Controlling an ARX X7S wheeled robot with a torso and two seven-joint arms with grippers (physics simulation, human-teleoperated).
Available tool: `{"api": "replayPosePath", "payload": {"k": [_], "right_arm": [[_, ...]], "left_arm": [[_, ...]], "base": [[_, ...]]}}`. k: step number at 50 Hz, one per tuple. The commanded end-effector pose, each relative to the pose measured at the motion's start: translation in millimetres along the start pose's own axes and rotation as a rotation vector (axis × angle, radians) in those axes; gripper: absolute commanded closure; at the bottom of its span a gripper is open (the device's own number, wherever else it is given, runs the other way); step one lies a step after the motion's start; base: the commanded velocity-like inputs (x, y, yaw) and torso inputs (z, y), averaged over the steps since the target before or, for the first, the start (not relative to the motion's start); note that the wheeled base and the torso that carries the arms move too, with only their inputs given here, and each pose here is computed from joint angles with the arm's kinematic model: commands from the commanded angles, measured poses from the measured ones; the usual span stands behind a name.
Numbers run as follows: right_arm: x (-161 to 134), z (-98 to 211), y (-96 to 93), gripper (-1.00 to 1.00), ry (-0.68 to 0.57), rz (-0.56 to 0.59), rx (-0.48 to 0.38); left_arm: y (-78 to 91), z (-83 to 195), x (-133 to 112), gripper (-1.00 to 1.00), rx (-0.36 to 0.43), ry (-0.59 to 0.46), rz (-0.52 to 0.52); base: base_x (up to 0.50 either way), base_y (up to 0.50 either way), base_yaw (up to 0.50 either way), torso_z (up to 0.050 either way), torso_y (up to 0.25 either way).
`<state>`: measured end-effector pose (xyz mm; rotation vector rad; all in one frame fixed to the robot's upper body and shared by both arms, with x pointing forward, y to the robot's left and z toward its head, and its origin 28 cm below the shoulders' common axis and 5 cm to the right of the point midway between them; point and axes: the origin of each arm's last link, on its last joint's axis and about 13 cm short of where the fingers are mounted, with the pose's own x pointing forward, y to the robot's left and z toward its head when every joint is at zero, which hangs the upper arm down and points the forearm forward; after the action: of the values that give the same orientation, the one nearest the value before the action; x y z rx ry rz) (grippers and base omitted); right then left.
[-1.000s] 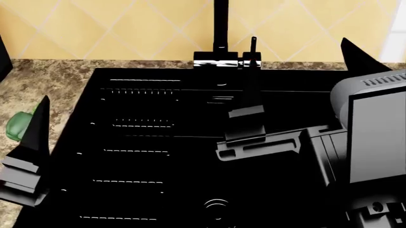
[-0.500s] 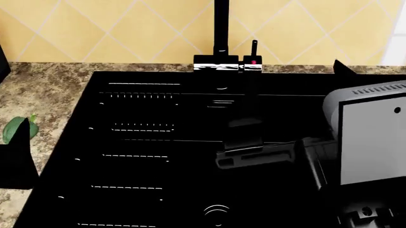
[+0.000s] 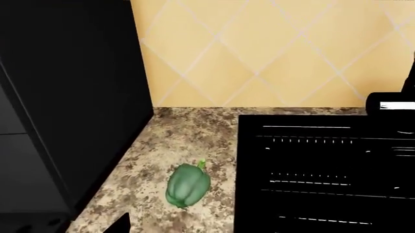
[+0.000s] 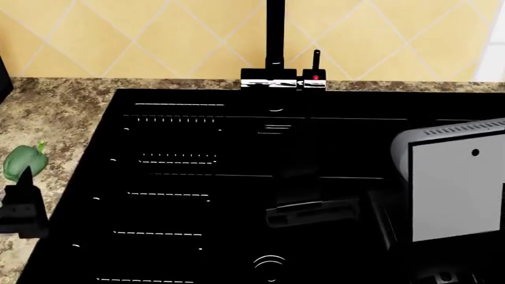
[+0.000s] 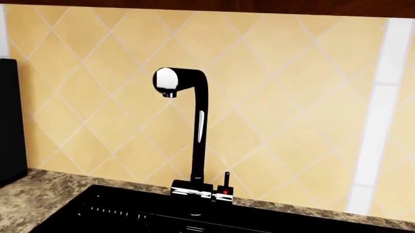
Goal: Place the avocado, onion, tomato and bell pepper on the cutting board.
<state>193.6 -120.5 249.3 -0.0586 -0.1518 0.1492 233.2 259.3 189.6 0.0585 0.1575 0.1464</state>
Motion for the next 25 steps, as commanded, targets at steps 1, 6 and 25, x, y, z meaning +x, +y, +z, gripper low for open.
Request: {"api": "replayPosePath", "payload": {"k": [1, 6, 25], "right_arm": [[0, 1, -1.6, -1.00, -0.011, -0.008, 0.027], [-3, 2, -0.6, -1.00, -0.012, -0.005, 0.028], [-6, 3, -0.1, -1.00, -0.006, -0.007, 0.037]], "left_arm": [[3.4, -7, 32, -1.00, -0.012, 0.020, 0.032], [5.8, -12, 50, -1.00, -0.045, 0.044, 0.044], [-3.0, -22, 108, -1.00, 0.012, 0.081, 0.063]], "base": [[0.00, 0.00, 0.00, 0.000, 0.000], [0.00, 0.00, 0.00, 0.000, 0.000], [0.00, 0.00, 0.00, 0.000, 0.000]]}}
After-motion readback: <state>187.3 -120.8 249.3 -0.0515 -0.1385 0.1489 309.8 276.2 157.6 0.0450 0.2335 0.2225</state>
